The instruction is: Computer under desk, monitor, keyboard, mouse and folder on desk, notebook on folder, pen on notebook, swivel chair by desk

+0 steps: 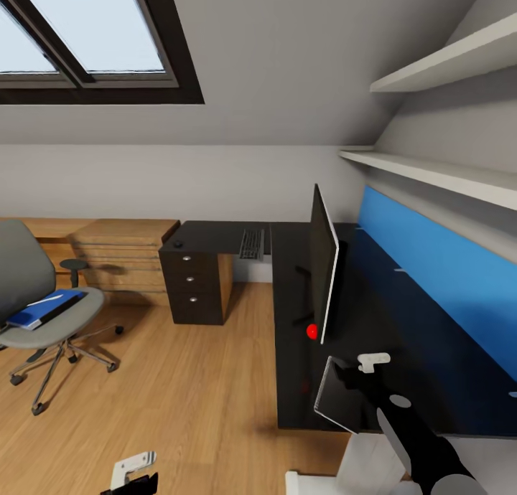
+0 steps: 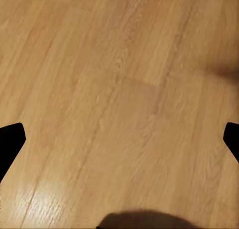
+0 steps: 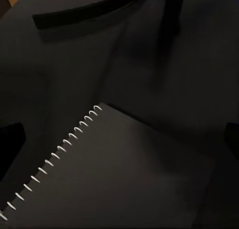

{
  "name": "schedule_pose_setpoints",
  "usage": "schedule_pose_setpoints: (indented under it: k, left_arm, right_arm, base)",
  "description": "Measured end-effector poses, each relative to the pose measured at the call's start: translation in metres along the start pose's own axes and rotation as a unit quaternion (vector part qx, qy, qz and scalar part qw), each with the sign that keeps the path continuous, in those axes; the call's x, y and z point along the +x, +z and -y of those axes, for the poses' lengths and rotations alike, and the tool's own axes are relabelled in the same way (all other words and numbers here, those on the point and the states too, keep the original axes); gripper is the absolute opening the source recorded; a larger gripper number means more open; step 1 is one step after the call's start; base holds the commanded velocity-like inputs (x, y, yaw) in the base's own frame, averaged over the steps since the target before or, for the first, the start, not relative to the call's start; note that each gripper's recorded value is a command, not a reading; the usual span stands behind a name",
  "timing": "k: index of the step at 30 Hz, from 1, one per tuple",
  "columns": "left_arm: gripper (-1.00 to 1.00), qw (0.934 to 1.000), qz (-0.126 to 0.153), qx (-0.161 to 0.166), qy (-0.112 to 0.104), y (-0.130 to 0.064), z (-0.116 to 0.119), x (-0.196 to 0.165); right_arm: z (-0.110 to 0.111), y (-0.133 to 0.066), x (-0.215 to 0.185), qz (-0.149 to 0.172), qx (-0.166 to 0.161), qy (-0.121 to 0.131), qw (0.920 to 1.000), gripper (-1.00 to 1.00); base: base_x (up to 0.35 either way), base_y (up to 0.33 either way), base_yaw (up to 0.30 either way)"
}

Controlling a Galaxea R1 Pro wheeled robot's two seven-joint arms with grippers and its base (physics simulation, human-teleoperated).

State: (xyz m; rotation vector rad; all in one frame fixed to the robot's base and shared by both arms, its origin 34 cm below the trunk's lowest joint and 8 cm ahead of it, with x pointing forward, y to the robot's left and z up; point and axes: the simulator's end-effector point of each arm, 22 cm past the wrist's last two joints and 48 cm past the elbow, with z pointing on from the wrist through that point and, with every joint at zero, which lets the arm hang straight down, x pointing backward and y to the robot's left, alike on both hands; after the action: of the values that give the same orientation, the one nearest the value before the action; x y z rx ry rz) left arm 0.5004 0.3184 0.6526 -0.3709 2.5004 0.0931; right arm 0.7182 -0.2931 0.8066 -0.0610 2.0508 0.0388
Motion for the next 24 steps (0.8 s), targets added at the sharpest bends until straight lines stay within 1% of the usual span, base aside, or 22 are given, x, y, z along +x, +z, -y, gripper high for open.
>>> schedule_pose_setpoints:
  k: [5,10,15,24]
  left_arm:
    - [1.0,1.0,-0.004,0.001,-0.001,-0.001,0.001,-0.003]
    - [1.0,1.0,0.008,0.002,-0.004,-0.004,0.001,-0.016]
    - [1.0,0.9998,0.013,-0.001,-0.012,-0.005,-0.003,-0.022]
    - [1.0,0.9998,-0.01,-0.008,-0.017,-0.001,-0.009,0.0]
  right_arm:
    - [0.0,0.0,0.002,-0.005,0.0,0.0,1.0,1.0]
    - [0.0,0.0,0.006,-0.013,0.0,0.001,0.9999,1.0]
    - [0.001,0.0,0.01,-0.023,0.0,0.002,0.9997,1.0]
    - [0.001,0.0,0.012,-0.028,0.0,0.002,0.9996,1.0]
  base:
    - [0.11,0.069,0.0]
    - [0.035,0.022,0.0]
    - [0.011,0.007,0.0]
    - [0.003,0.002,0.0]
